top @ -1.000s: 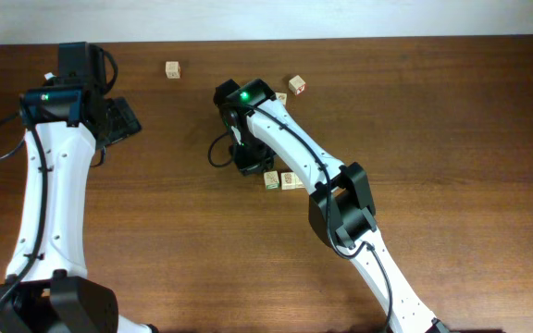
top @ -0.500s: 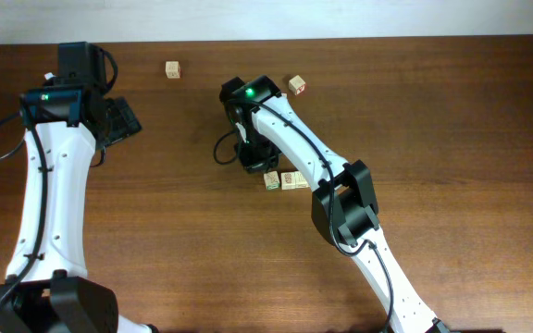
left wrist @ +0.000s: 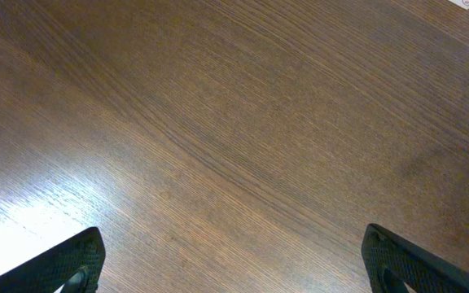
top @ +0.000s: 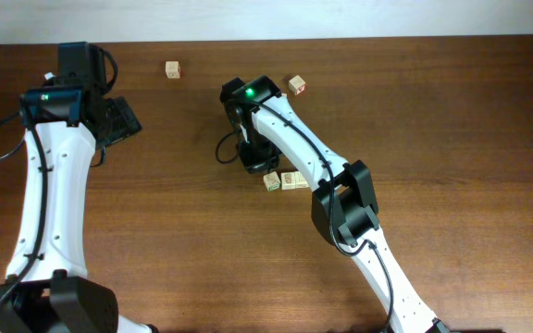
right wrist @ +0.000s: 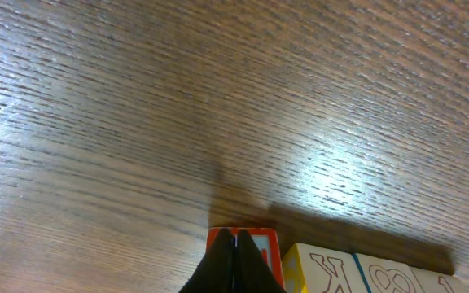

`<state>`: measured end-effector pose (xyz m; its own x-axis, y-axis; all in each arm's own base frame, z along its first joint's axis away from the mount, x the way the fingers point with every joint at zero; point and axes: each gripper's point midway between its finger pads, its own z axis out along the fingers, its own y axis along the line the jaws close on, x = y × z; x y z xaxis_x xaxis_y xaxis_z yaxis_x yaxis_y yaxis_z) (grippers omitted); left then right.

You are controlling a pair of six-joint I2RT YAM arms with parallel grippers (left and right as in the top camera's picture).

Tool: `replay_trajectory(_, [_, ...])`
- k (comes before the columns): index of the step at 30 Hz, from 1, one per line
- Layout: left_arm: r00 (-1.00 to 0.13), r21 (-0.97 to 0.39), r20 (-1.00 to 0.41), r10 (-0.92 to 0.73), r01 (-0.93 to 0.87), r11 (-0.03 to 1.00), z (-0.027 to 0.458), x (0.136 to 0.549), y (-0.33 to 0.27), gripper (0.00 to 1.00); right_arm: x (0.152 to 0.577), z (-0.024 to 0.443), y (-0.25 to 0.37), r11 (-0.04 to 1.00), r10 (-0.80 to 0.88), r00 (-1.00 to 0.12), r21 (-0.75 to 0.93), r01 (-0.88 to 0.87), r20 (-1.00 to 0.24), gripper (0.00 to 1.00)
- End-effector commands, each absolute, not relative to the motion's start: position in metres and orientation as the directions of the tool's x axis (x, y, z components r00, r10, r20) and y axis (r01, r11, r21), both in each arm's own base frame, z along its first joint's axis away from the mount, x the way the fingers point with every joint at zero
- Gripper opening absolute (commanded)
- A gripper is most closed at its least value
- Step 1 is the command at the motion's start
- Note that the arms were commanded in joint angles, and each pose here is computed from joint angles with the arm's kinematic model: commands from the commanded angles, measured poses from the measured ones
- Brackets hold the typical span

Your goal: Rotate 5 blocks

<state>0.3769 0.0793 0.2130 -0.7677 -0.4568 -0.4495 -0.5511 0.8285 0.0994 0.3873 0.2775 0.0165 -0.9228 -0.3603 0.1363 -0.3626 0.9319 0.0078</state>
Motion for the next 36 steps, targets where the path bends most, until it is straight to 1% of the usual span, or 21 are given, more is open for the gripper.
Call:
replay_trajectory(1, [-0.754,0.099,-0.465,-0.465,-0.566,0.818,0.218,0.379,0.082,0.99,0.395,0.026,0.269,0.949,-0.312,-0.943,-0.016,-0.315,0.113,0.04])
replay_trajectory(14, [-0.754,0.099,-0.465,-0.465,-0.566,0.818,0.218,0.379,0.082,0.99,0.398,0.027,0.254,0.97,-0.237,-0.962,-0.029,-0.243,0.132,0.04])
replay_trajectory(16, [-0.754,0.099,-0.465,-0.465,-0.566,0.818,0.218,0.379,0.082,0.99,0.402,0.027,0.256,0.958,-0.282,-0.953,-0.017,-0.286,0.115,0.04])
replay_trajectory(20, [-0.754,0.099,-0.465,-0.465,-0.566,0.818,0.218,0.379,0.082,0.99,0.417,0.037,0.266,0.921,-0.391,-0.92,0.01,-0.391,0.037,0.04])
replay_trajectory(23, [-0.754,0.099,-0.465,-0.465,-0.566,0.818,0.218,0.379,0.082,0.99,0.418,0.046,0.278,0.889,-0.456,-0.89,0.05,-0.455,0.0,0.04])
replay_trajectory(28, [-0.754,0.099,-0.465,-0.465,-0.566,0.818,0.218,0.379,0.082,0.99,0.391,0.051,0.311,0.782,-0.607,-0.795,0.174,-0.598,0.0,0.04])
replay_trajectory(31, [-0.754,0.099,-0.465,-0.465,-0.566,0.818,0.218,0.379,0.082,0.99,0.371,0.051,0.319,0.761,-0.639,-0.768,0.173,-0.625,0.041,0.04])
replay_trajectory(32, [-0.754,0.099,-0.465,-0.465,-0.566,0.818,0.218,0.379,0.082,0.99,0.368,0.051,0.319,0.767,-0.634,-0.772,0.171,-0.619,0.051,0.04])
replay_trajectory(34, [-0.754,0.099,-0.465,-0.465,-0.566,0.818,0.218,0.379,0.082,0.99,0.37,0.047,0.312,0.821,-0.567,-0.82,0.125,-0.557,0.077,0.04])
replay_trajectory(36, [-0.754,0.099,-0.465,-0.465,-0.566,0.818,0.218,0.379,0.082,0.99,0.37,0.044,0.308,0.846,-0.532,-0.842,0.103,-0.523,0.094,0.04])
